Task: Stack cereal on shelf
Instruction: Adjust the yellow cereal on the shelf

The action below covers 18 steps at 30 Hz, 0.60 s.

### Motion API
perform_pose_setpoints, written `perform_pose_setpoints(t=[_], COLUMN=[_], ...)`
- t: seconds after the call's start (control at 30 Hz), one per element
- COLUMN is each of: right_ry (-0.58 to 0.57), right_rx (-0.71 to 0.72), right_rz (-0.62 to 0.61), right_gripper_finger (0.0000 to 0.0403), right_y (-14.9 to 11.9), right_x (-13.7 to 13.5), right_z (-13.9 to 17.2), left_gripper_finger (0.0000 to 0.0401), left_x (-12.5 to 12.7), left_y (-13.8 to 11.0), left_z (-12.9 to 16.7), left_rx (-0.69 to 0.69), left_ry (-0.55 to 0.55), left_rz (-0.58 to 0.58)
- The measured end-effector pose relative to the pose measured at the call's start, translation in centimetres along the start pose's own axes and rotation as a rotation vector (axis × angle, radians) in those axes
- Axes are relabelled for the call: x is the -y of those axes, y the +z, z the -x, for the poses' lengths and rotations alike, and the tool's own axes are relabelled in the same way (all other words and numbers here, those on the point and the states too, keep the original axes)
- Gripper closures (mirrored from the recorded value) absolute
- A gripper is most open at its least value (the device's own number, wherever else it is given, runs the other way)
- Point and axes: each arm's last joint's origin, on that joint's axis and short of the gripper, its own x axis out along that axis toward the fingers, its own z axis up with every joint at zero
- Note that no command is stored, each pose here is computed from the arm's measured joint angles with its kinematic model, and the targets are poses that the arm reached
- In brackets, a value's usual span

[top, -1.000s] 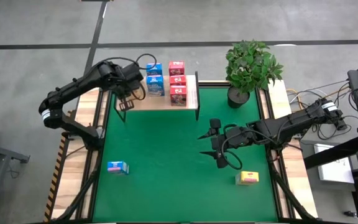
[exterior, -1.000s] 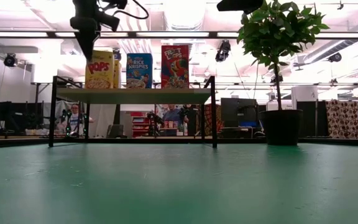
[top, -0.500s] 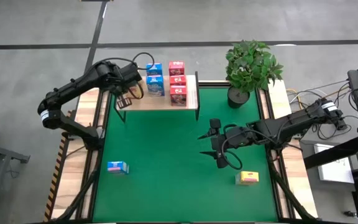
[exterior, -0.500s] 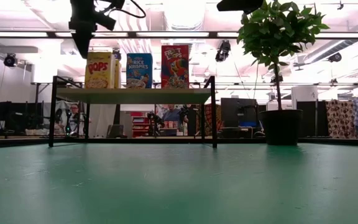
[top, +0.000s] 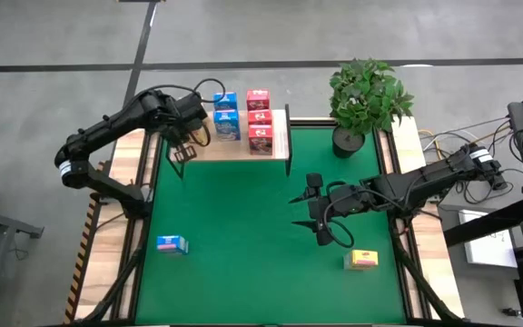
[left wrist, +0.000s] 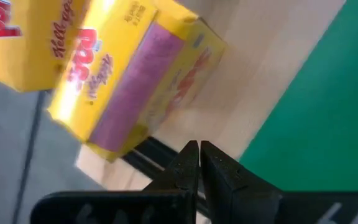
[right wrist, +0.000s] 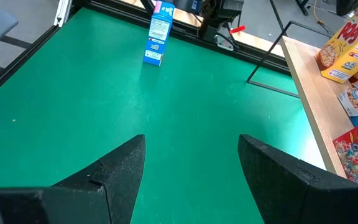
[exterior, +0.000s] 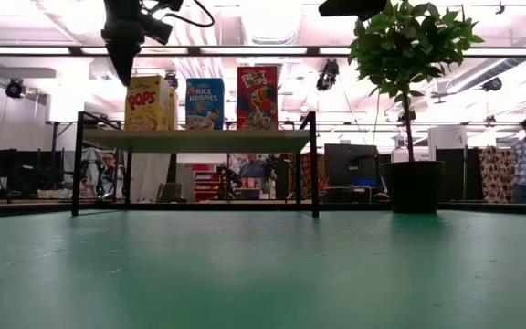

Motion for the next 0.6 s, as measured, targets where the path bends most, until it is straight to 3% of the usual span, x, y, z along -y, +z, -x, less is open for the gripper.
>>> perform_pose_setpoints(t=[0.13, 0.2, 0.33, 0.5, 0.6], right_ry=[0.0, 0.0, 0.0, 0.0, 0.0], right_rx=[0.0, 0.0, 0.0, 0.0, 0.0], right_rz=[0.0, 0.0, 0.0, -0.01, -0.004], right_gripper_finger=[0.0156, 0.0156, 0.0156, 0.0156, 0.0156], right_y=[0.0, 0.0, 0.0, 0.0, 0.0], right_x=[0.0, 0.0, 0.0, 0.0, 0.0], right_z=[0.0, 0.0, 0.0, 0.0, 0.0], left_gripper_finger=[0.0401, 0.0401, 0.0401, 0.0401, 0.0401], left_x=[0.7, 1.0, 0.9, 0.6, 0.6], left_y=[0.2, 0.8, 1.8, 2.2, 2.5], left_z=[0.4, 0.5, 0.4, 0.1, 0.0], left_rx=[0.063, 0.12, 0.194, 0.186, 0.194], left_ry=[-0.165, -0.195, -0.137, -0.005, 0.015], left_rz=[-0.015, -0.017, -0.004, 0.01, 0.022])
